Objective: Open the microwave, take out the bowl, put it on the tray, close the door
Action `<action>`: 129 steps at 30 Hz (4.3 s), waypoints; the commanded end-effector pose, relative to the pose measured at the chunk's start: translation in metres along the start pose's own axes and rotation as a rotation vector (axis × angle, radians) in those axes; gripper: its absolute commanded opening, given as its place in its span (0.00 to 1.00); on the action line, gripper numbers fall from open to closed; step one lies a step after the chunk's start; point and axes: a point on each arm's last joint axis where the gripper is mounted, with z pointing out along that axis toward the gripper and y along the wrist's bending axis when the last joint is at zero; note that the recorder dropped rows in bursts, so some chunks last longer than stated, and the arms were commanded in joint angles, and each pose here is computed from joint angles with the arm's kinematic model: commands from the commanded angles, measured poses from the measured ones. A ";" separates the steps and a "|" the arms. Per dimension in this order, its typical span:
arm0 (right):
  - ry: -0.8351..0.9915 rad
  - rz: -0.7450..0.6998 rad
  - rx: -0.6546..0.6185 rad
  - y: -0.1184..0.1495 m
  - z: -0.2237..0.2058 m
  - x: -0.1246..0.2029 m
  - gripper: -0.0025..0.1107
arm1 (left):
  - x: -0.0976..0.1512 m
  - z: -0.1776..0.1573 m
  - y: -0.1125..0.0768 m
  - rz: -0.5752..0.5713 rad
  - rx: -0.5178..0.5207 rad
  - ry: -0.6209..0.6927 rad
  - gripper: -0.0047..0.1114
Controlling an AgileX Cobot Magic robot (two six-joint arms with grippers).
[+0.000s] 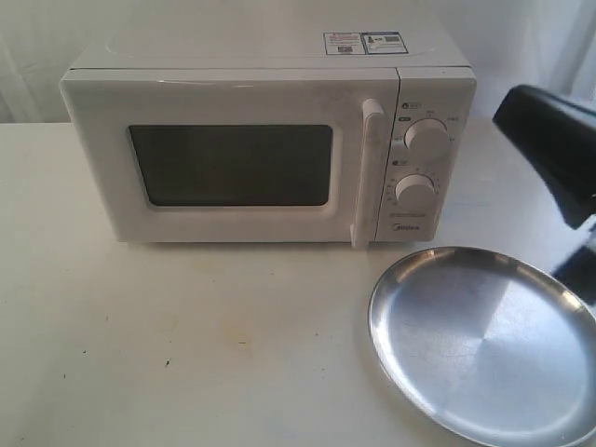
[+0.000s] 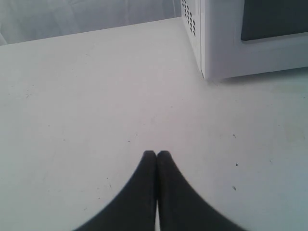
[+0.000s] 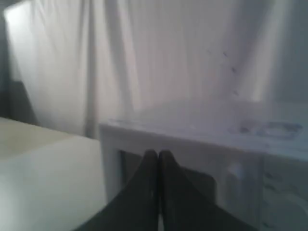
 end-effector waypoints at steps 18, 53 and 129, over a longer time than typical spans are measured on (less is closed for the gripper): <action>0.290 -0.200 -0.106 -0.090 0.091 0.159 0.03 | 0.001 0.000 0.000 -0.009 0.002 0.001 0.04; 0.423 -0.199 -0.291 -0.118 0.141 0.178 0.02 | 0.001 0.000 0.000 -0.009 0.002 0.001 0.04; 0.388 -0.205 -0.851 -0.051 0.155 0.169 0.02 | 0.001 0.000 0.000 -0.009 0.002 0.001 0.04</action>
